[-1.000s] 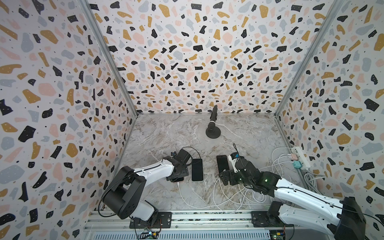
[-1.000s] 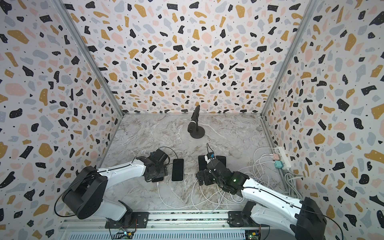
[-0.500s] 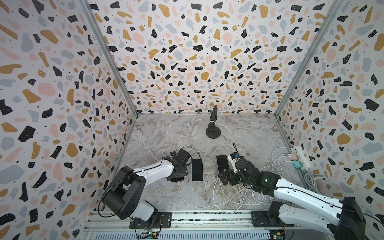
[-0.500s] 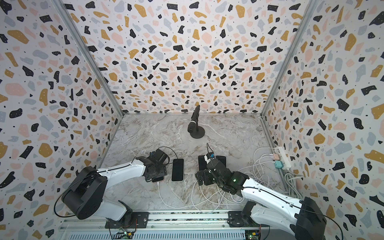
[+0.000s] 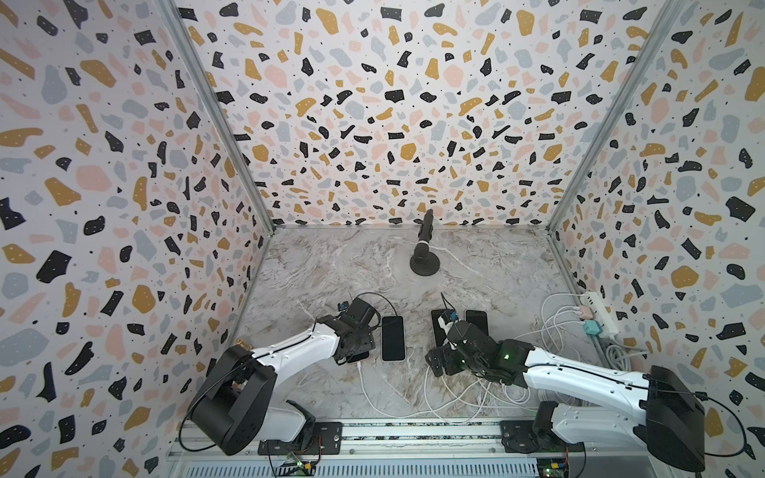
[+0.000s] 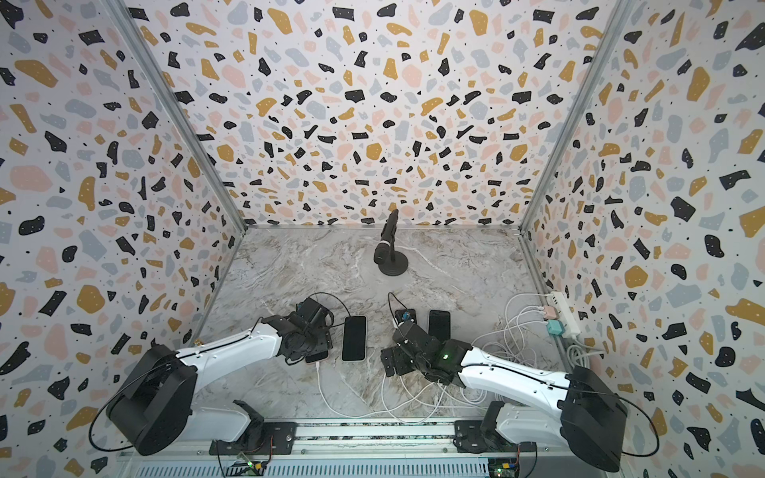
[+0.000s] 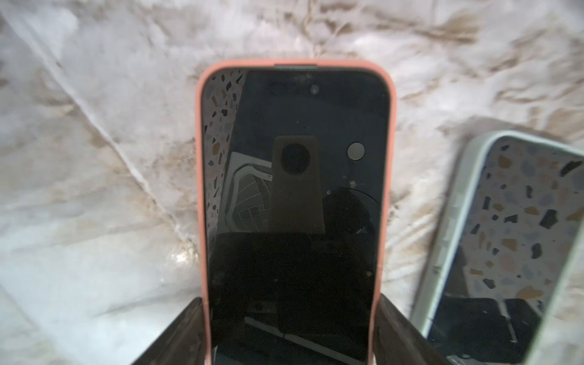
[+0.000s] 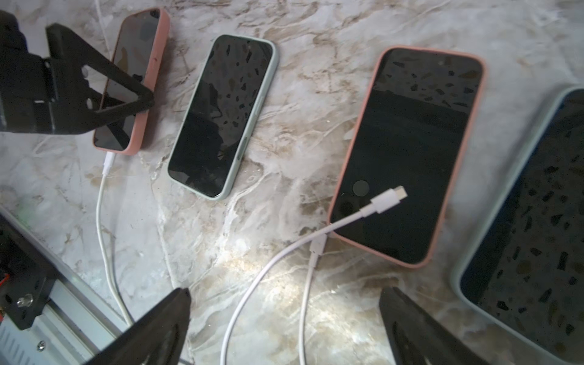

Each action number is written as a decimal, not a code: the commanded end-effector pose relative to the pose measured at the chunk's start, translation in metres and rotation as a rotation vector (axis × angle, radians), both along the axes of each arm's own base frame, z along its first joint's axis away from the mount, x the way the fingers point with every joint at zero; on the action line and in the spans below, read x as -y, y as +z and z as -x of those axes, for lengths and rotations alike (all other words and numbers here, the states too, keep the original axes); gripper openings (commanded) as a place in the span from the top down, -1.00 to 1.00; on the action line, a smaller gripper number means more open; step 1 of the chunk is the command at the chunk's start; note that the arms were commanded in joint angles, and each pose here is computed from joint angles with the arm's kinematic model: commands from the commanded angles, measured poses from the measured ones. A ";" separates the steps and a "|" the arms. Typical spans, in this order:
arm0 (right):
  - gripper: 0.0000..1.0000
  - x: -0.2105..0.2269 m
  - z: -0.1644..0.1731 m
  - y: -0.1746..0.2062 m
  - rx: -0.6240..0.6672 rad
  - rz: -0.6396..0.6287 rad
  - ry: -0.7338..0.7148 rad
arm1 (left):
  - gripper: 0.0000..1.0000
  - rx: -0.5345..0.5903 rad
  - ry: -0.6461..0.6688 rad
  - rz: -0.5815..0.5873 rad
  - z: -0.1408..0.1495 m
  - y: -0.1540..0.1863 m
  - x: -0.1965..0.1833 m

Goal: Unplug the charging cable from the phone
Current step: Pick up the phone at the center of the board, then remove the charging cable from the phone.

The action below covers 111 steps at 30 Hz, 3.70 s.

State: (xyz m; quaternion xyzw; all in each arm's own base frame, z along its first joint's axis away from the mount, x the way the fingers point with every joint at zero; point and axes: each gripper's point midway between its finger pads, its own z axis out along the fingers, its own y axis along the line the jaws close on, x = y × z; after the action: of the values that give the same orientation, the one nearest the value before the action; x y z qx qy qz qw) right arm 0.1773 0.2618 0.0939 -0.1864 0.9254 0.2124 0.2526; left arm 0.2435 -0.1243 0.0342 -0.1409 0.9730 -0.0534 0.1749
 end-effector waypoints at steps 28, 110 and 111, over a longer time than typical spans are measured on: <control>-0.60 -0.116 0.050 0.009 0.081 -0.193 0.342 | -0.09 0.268 -0.042 0.229 -0.008 0.081 0.017; 0.96 -0.179 0.088 -0.001 0.029 -0.467 0.608 | -0.14 0.452 -0.045 0.405 -0.003 0.128 0.023; 1.00 -0.179 0.088 -0.001 0.027 -0.466 0.608 | -0.14 0.455 -0.045 0.406 -0.002 0.128 0.023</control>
State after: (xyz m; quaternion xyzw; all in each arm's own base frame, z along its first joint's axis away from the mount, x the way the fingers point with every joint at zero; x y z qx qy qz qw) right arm 0.0895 0.4402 0.0838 -0.3926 0.7553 0.4773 0.2183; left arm 0.2349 -0.1442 0.1420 -0.1333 0.9039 -0.2568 0.3152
